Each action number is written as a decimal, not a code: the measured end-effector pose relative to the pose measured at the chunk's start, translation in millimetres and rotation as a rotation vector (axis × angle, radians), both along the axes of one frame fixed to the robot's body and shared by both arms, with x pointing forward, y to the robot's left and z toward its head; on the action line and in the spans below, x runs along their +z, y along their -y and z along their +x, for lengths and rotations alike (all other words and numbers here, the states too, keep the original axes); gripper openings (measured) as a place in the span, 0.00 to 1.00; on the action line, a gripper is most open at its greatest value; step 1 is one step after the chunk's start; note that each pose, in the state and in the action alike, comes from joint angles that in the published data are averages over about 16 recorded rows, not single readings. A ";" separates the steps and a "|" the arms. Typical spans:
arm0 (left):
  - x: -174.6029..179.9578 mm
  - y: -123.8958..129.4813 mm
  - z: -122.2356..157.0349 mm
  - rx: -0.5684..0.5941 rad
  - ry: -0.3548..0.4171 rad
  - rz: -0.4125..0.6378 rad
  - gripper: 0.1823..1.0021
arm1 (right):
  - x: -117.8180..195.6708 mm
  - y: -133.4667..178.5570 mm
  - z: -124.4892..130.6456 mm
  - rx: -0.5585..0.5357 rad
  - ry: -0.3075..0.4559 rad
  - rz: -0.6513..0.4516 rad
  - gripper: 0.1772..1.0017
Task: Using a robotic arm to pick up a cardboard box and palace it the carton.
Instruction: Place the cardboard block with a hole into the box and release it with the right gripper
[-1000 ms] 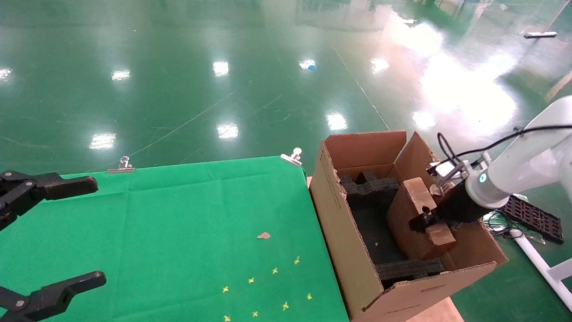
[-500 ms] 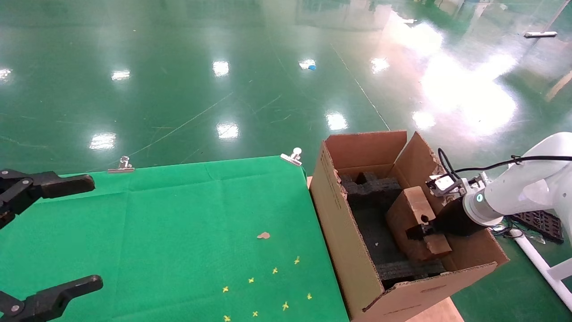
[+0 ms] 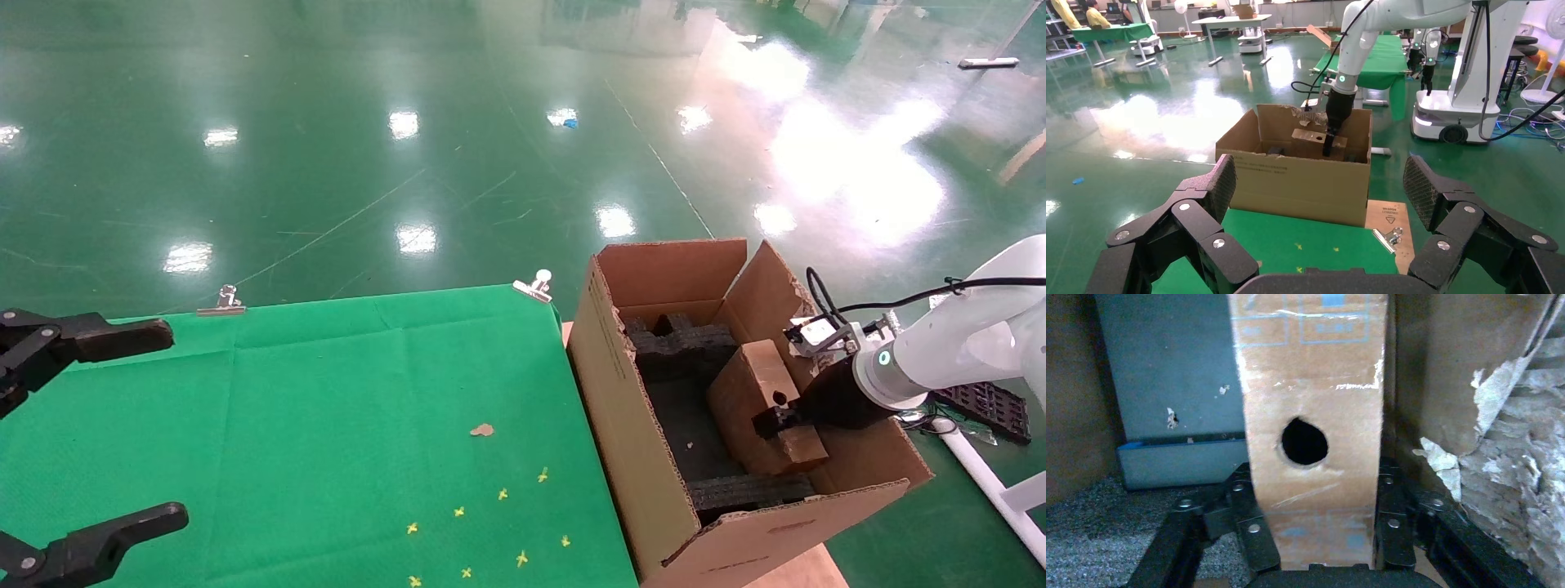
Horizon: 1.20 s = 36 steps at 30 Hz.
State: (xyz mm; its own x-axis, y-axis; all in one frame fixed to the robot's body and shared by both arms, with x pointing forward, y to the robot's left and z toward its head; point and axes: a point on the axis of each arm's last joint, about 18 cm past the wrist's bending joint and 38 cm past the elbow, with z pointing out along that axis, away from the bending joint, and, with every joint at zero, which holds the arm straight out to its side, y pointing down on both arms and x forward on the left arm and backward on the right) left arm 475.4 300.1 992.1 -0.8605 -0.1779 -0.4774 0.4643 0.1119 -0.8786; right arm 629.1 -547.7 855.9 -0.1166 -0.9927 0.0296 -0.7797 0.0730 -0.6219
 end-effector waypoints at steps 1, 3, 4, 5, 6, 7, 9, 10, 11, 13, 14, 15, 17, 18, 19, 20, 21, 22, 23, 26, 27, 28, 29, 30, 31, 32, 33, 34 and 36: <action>0.0 0.0 0.0 0.000 0.000 0.000 1.00 | 1.0 -0.2 0.2 0.000 0.002 0.000 0.27; 0.0 0.0 0.0 0.000 0.000 0.000 1.00 | 3.3 -0.5 0.6 0.001 0.005 0.001 0.30; 0.0 0.0 0.0 0.000 0.000 0.000 1.00 | 4.5 -0.7 0.8 0.002 0.007 0.001 0.32; 0.0 0.0 0.0 0.000 0.000 0.000 1.00 | 5.8 -0.8 1.0 0.003 0.009 0.001 0.34; 0.0 0.0 0.0 0.000 0.000 0.000 1.00 | 7.3 -1.0 1.1 0.004 0.011 0.001 0.35; 0.0 0.0 0.0 0.000 0.000 0.000 1.00 | 8.9 -1.1 1.3 0.005 0.013 0.001 0.37; 0.0 0.0 0.0 0.000 0.000 0.000 1.00 | 12.6 -1.3 1.7 0.007 0.018 0.001 0.43; 0.0 0.0 0.0 0.000 0.000 0.000 1.00 | 14.8 -1.4 1.9 0.008 0.022 0.001 0.45; 0.0 0.0 0.0 0.000 0.000 0.000 1.00 | 17.3 -1.4 2.1 0.010 0.026 0.001 0.47; 0.0 0.0 0.0 0.000 0.000 0.000 1.00 | 23.3 -1.5 2.5 0.014 0.037 0.002 0.52; 0.0 0.0 0.0 0.000 0.000 0.000 1.00 | 26.7 -1.5 2.7 0.016 0.043 0.002 0.55; 0.0 0.0 0.0 0.000 0.000 0.000 1.00 | 30.7 -1.4 2.9 0.019 0.051 0.002 0.58; 0.0 0.0 0.0 0.000 0.000 0.000 1.00 | 40.0 -1.5 3.2 0.025 0.069 0.004 0.63; 0.0 0.0 0.0 0.000 0.000 0.000 1.00 | 45.8 -1.5 3.3 0.029 0.081 0.006 0.65; 0.0 0.0 0.0 0.000 0.000 0.000 1.00 | 52.2 -1.5 3.4 0.035 0.094 0.008 0.68; 0.0 0.0 0.0 0.000 0.000 0.000 1.00 | 59.4 -1.6 3.3 0.041 0.109 0.009 0.71; 0.0 0.0 0.0 0.000 0.000 0.000 1.00 | 67.5 -1.7 3.2 0.048 0.127 0.011 0.74; 0.0 0.0 0.0 0.000 0.000 0.000 1.00 | 76.1 -1.8 3.0 0.057 0.146 0.013 0.77; 0.0 0.0 0.0 0.000 0.000 0.000 1.00 | 85.3 -2.0 2.6 0.066 0.167 0.015 0.78; 0.0 0.0 0.0 0.000 0.000 0.000 1.00 | 116.5 -1.9 -0.1 0.100 0.239 0.015 0.84; 0.0 0.0 0.0 0.000 0.000 0.000 1.00 | 127.1 -1.9 -1.4 0.112 0.265 0.014 0.86; 0.0 0.0 0.0 0.000 0.000 0.000 1.00 | 137.6 -1.8 -2.9 0.125 0.291 0.012 0.88; 0.0 0.0 0.0 0.000 0.000 0.000 1.00 | 147.9 -1.7 -4.7 0.138 0.318 0.010 0.89; 0.0 0.0 0.0 0.000 0.000 0.000 1.00 | 158.2 -1.4 -6.5 0.151 0.347 0.008 0.91; 0.0 0.0 0.0 0.000 0.000 0.000 1.00 | 168.0 -1.1 -8.4 0.164 0.376 0.005 0.92; 0.0 0.0 0.0 0.000 0.000 0.000 1.00 | 177.2 -0.7 -10.5 0.176 0.404 0.002 0.93; 0.0 0.0 0.0 0.000 0.000 0.000 1.00 | 186.8 -0.2 -12.9 0.188 0.433 -0.003 0.94; 0.0 0.0 0.0 0.000 0.000 0.000 1.00 | 194.6 0.2 -14.8 0.199 0.458 -0.006 0.95; 0.0 0.0 0.0 0.000 0.000 0.000 1.00 | 210.1 1.3 -18.9 0.218 0.513 -0.013 0.97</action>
State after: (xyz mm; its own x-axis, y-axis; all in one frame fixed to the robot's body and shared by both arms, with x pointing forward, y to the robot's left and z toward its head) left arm 475.4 300.1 992.1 -0.8605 -0.1779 -0.4773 0.4642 0.1119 -0.8786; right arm 610.2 -549.0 1066.0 0.0884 -0.9954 0.0356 -0.3726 -0.0662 -0.9256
